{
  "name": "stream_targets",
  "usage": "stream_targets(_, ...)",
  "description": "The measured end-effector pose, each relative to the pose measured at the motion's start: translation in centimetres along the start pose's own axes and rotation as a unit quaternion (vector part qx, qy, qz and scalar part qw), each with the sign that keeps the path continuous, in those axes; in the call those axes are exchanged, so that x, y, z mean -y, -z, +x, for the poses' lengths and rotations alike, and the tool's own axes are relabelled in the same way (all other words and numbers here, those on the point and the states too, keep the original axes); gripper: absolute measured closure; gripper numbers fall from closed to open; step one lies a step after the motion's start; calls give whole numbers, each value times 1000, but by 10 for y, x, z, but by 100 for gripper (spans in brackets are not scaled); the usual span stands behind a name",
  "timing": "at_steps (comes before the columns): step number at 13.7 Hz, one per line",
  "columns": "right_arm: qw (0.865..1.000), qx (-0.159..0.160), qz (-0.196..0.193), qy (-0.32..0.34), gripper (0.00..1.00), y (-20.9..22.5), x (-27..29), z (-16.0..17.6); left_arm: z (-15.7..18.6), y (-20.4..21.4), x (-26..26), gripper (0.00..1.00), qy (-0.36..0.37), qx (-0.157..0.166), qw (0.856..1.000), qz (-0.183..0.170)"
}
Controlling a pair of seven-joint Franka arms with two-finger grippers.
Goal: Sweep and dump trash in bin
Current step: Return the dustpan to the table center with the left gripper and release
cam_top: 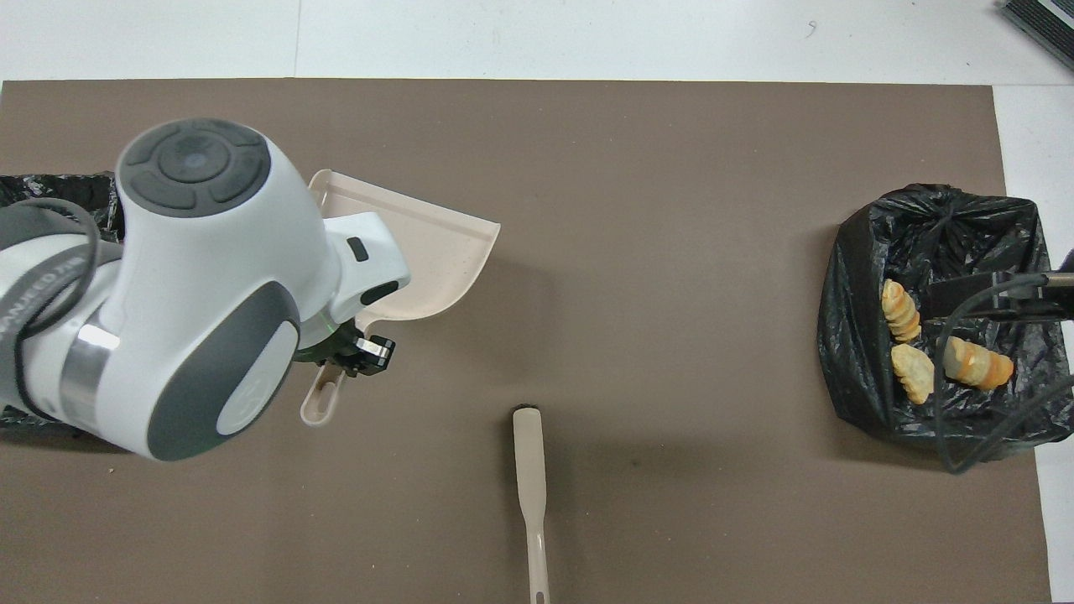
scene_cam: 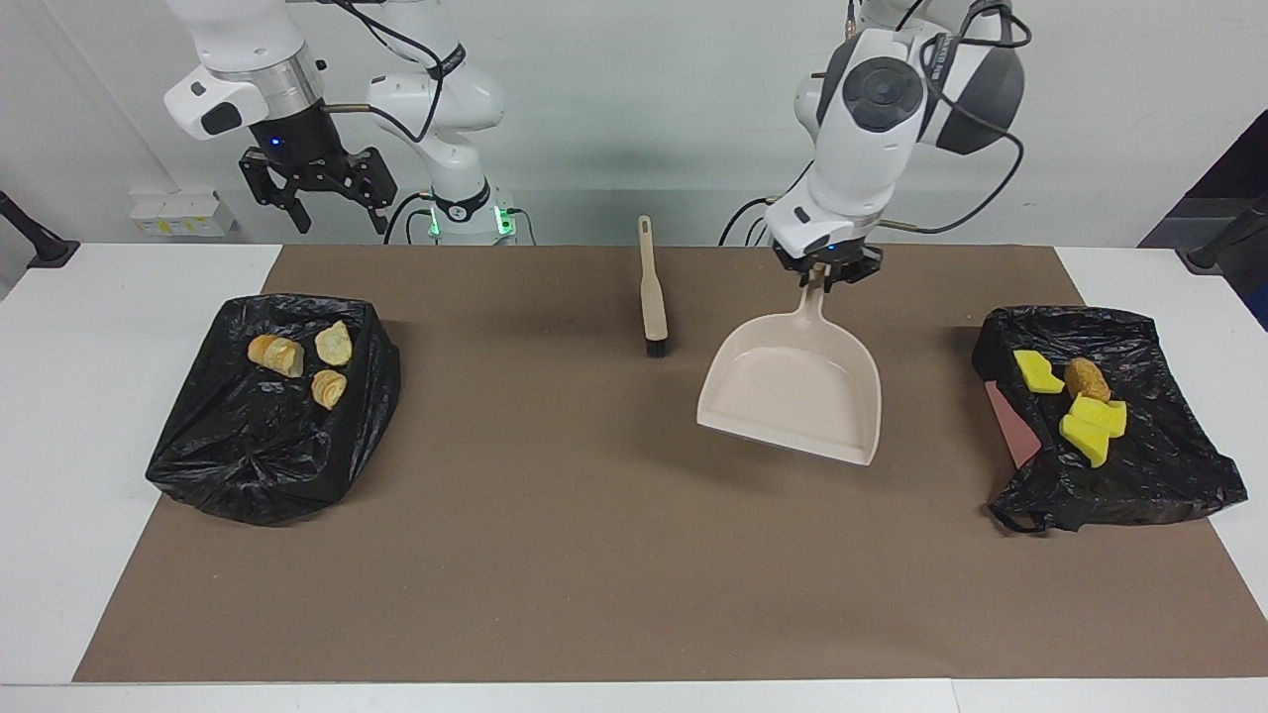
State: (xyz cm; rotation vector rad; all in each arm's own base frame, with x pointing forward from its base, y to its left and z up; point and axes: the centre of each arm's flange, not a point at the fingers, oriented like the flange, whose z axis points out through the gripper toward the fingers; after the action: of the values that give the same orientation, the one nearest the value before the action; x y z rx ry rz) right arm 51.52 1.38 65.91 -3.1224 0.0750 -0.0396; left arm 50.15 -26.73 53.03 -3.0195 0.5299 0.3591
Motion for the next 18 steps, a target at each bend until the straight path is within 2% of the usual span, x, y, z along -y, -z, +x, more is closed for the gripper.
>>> stream_targets(5, 1000, -1, 0, 0, 0, 0, 0, 0, 50, -66, -63, 69, 46, 2, 998, -39)
stream_targets(9, 1000, -1, 0, 0, 0, 0, 0, 0, 83, -101, -88, 69, 75, -27, 994, -73)
stream_targets(15, 1000, -1, 0, -3, 0, 0, -3, 0, 101, -144, -123, 67, 83, -32, 993, -75)
stream_targets(17, 1000, -1, 0, -4, 0, 0, -5, 0, 101, -136, -125, 51, 87, -40, 992, -77)
stream_targets(18, 1000, -1, 0, -4, 0, 0, -5, 0, 101, -129, -124, 38, 89, -46, 992, -79)
